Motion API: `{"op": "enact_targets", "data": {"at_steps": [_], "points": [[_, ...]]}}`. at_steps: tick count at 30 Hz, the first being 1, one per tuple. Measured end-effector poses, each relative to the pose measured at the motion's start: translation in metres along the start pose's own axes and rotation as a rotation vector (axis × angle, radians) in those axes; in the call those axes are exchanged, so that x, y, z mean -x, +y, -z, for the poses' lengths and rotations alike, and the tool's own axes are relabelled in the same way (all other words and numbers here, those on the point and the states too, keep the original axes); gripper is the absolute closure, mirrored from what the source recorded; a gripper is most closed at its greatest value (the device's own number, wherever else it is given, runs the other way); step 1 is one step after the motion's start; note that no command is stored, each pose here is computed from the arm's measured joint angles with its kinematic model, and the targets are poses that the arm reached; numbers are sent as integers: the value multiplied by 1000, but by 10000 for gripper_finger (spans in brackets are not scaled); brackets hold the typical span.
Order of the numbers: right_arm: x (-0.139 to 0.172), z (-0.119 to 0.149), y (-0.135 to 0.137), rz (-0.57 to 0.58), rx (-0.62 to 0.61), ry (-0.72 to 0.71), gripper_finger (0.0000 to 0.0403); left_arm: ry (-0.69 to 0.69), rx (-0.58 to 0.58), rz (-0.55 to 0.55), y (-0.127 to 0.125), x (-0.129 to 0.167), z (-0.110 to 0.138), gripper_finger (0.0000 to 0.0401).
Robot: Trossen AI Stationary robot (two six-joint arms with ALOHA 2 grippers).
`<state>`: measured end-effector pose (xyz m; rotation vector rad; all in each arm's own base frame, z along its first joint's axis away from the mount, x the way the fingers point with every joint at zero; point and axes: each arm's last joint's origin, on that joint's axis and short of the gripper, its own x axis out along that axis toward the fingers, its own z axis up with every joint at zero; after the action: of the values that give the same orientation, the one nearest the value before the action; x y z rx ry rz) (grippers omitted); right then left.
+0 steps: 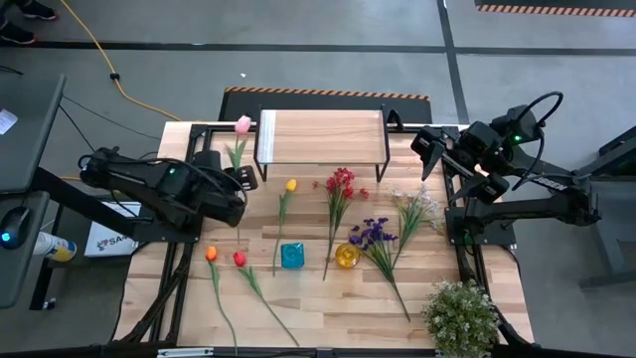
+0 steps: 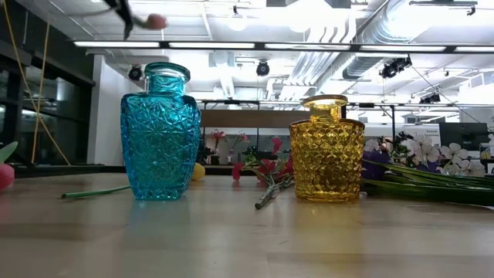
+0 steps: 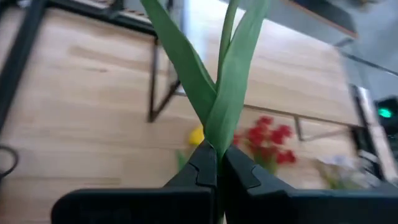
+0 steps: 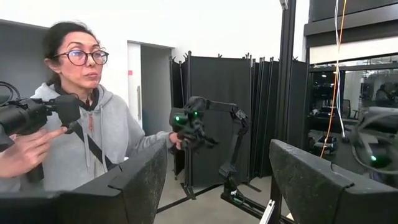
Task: Pick and place flowers into a vace then onto a shelf
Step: Put the pink tulip into the blue vase
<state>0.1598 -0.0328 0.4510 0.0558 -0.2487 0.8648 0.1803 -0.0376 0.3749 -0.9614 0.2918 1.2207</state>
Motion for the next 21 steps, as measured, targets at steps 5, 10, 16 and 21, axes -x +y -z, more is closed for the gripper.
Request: {"op": "enact_targets", "data": {"at_steps": [5, 10, 16, 21], "points": [[0, 1, -1, 8, 37, 2, 130, -27, -27, 157, -11, 17, 5, 366], [0, 5, -5, 72, 54, 2, 130, -69, -63, 307, -25, 29, 18, 366], [2, 16, -14, 240, 70, 28, 130, -95, -147, 407, -37, 38, 36, 366], [5, 28, -22, 428, 48, 86, 130, -132, -212, 443, -44, 41, 52, 366]]}}
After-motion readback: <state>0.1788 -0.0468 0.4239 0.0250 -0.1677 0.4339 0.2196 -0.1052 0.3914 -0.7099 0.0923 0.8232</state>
